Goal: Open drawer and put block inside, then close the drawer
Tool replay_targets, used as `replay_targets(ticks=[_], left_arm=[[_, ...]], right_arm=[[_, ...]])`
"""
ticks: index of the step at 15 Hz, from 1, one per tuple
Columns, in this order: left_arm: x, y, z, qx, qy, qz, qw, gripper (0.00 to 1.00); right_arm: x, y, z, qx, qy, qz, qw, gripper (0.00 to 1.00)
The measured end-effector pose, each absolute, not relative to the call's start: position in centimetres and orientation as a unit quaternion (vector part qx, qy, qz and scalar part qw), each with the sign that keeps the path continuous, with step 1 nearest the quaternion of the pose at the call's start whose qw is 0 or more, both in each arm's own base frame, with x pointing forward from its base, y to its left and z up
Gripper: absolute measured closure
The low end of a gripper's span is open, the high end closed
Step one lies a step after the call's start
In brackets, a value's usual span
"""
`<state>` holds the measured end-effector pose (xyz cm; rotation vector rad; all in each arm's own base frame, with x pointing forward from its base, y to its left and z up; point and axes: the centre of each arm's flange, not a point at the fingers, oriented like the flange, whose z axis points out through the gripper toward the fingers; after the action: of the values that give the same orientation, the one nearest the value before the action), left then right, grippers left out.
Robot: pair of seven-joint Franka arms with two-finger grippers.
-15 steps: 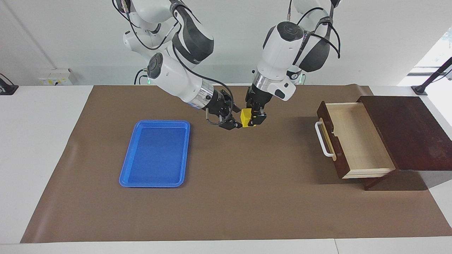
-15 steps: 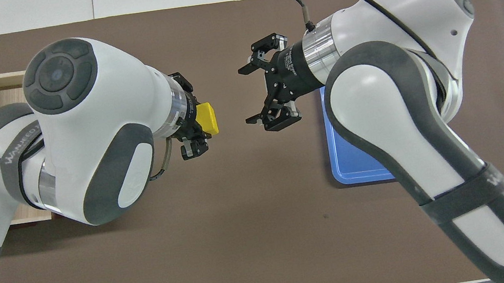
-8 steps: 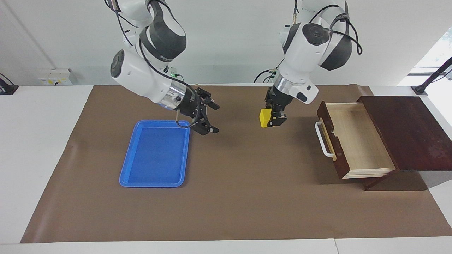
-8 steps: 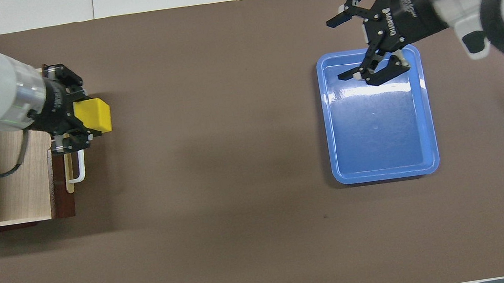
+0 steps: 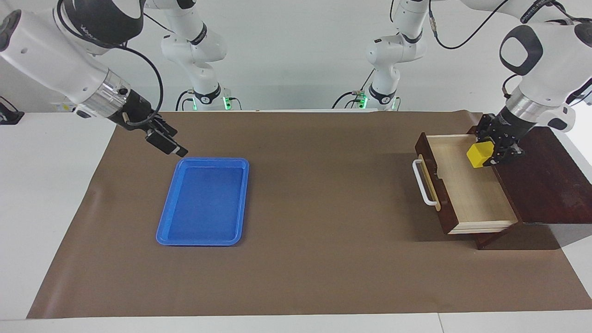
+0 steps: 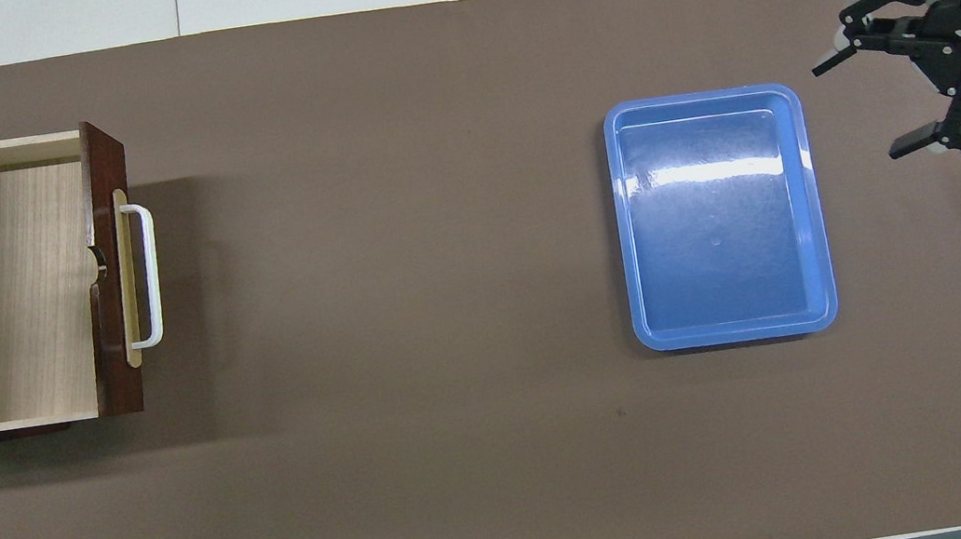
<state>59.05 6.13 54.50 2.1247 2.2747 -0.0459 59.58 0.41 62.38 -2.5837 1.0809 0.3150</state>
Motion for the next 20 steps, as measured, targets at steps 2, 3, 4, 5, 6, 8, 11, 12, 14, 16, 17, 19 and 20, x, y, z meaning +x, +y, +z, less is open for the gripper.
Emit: replay_targets(ticks=[2,3,4,5,6,8,11,12,14,16,17,19,20], left_arm=[[58.9,6.1,51.6,0.68,0.733,-0.02,0.009,0.44],[58.8,5.7,50.2,0.679,0.733,-0.02,0.01,0.44],[58.8,5.2,49.0,0.68,0.733,-0.018,0.011,0.44],[58.7,4.7,48.2,0.682,0.731,-0.018,0.011,0.44],[58.6,4.3,47.6,0.683,0.73,-0.018,0.01,0.44],[58.2,3.8,46.8,0.686,0.728,-0.017,0.009,0.44],[57.0,2.9,45.6,0.694,0.72,-0.011,0.012,0.44],[56.7,2.6,45.5,0.697,0.716,-0.01,0.012,0.38],[56.5,2.1,45.8,0.703,0.711,-0.008,0.014,0.19],[56.6,1.5,46.9,0.707,0.707,-0.002,0.018,0.0],[56.7,1.3,48.1,0.708,0.705,0.0,0.02,0.0],[57.0,0.8,51.4,0.712,0.702,0.0,0.021,0.0],[57.0,-0.2,52.7,0.713,0.701,0.0,0.022,0.0]], right_arm=[[58.2,-1.2,63.7,-0.942,0.296,0.085,0.132,0.0],[57.6,-1.9,64.2,-0.957,0.254,0.073,0.116,0.0],[57.3,-2.5,64.6,-0.971,0.211,0.061,0.098,0.0],[56.9,-3.1,65.0,-0.982,0.165,0.05,0.078,0.0],[56.7,-3.6,65.3,-0.99,0.12,0.042,0.059,0.0],[56.2,-4.6,65.9,-0.998,0.041,0.033,0.028,0.0],[54.7,-6.1,66.8,-0.999,-0.015,0.032,0.011,0.0],[53.9,-6.4,66.9,-0.999,-0.022,0.035,0.01,0.0],[51.9,-6.6,66.9,-0.999,-0.027,0.041,0.012,0.0],[50.7,-6.5,66.3,-0.999,-0.029,0.042,0.014,0.0],[50.5,-6.5,65.8,-0.999,-0.031,0.037,0.011,0.0],[50.7,-6.5,64.7,-0.999,-0.033,0.033,0.001,0.0],[51.0,-6.5,64.2,-0.999,-0.033,0.03,-0.003,0.0]])
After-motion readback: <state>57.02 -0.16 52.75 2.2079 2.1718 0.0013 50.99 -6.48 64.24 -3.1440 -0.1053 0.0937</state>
